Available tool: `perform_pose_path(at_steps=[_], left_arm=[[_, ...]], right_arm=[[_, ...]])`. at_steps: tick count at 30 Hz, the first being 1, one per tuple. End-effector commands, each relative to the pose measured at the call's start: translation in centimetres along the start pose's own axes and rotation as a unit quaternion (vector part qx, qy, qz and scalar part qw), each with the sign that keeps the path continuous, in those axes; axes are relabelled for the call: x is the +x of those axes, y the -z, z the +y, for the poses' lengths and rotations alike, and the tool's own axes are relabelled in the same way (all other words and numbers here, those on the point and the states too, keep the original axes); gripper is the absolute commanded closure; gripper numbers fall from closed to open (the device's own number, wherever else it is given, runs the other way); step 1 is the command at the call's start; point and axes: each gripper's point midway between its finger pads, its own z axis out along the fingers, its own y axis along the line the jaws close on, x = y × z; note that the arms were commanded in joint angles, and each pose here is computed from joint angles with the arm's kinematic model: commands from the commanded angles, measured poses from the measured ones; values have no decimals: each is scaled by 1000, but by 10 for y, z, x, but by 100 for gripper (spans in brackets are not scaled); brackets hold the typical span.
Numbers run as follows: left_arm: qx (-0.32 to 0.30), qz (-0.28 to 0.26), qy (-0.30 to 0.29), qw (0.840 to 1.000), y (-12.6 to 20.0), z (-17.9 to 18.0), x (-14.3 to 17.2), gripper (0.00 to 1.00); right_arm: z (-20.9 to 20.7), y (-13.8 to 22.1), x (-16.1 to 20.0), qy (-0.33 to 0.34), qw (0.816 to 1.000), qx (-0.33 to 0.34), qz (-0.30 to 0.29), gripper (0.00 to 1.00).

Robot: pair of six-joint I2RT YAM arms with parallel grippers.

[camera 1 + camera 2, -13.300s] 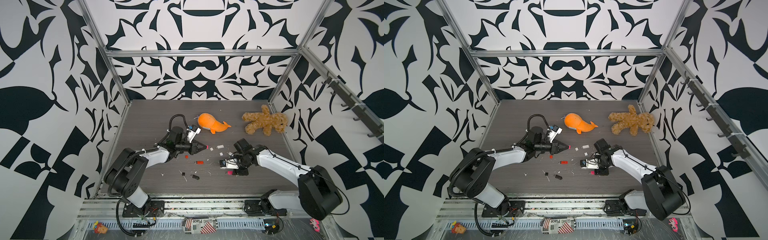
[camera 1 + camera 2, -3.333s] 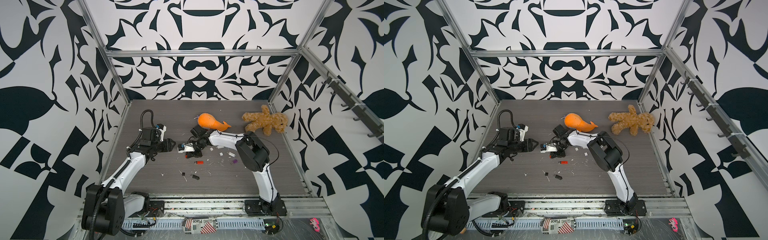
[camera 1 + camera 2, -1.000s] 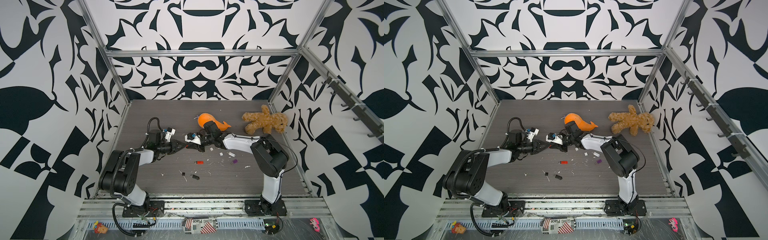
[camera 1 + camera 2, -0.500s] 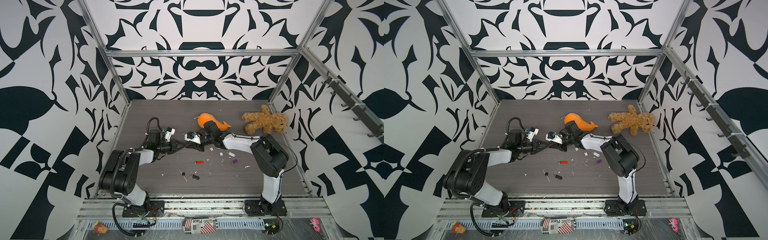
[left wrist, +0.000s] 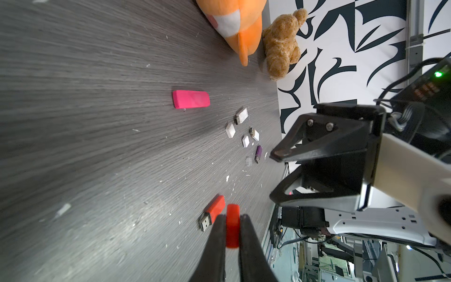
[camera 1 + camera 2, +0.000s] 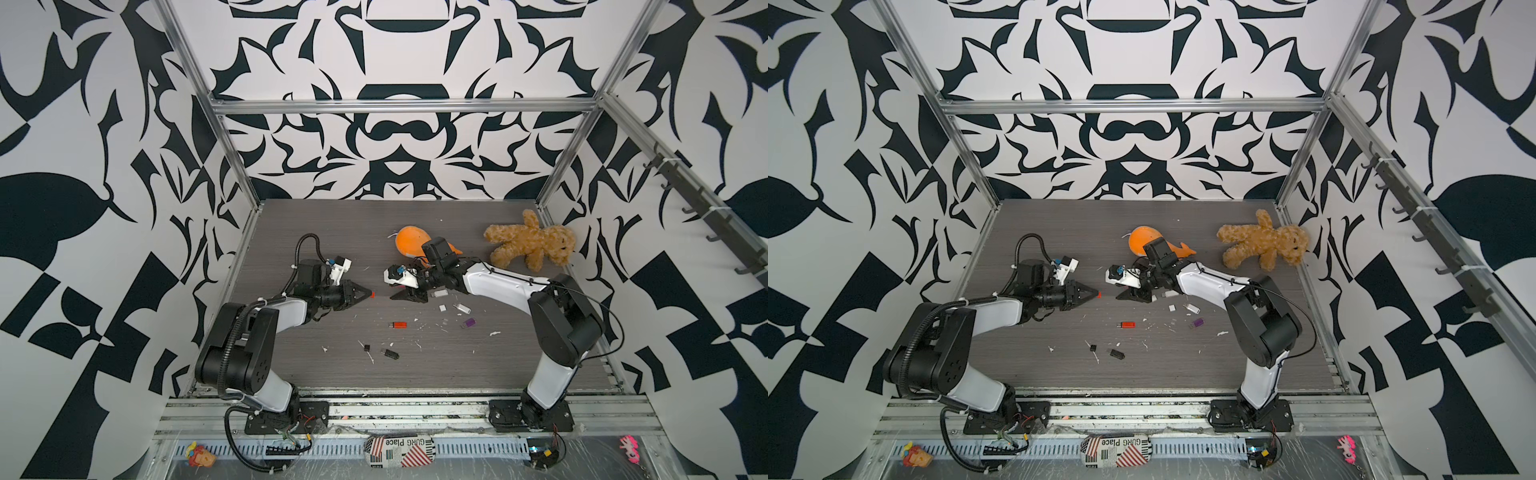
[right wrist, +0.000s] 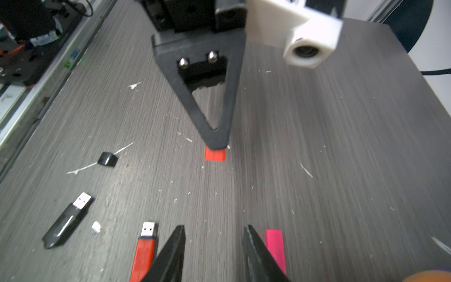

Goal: Close the usb drive cover
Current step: Pick up the cover from the center of the board, then pick up the USB drive from the center of the board.

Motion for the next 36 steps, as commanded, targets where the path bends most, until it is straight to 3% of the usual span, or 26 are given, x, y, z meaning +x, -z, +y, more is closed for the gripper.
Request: perform_pose_path(at_steps=[1,6,22,36], left_arm=[[-3,-6,-18,1000,3,-7,-6,87],[-4,-6,-21,1000,3,-8,-8,87],[-13,-10,-22,1000,5,-9,-10,87],[-17,-10,-18,1000,4,-5,-10,87]], right_arm=[[37,1,31,-15,997,-45,63,57],[52,-11,47,-24,992,-61,107,57],[51,-37,72,-48,983,-73,162,56],[56,-41,73,-50,979,-89,177,74]])
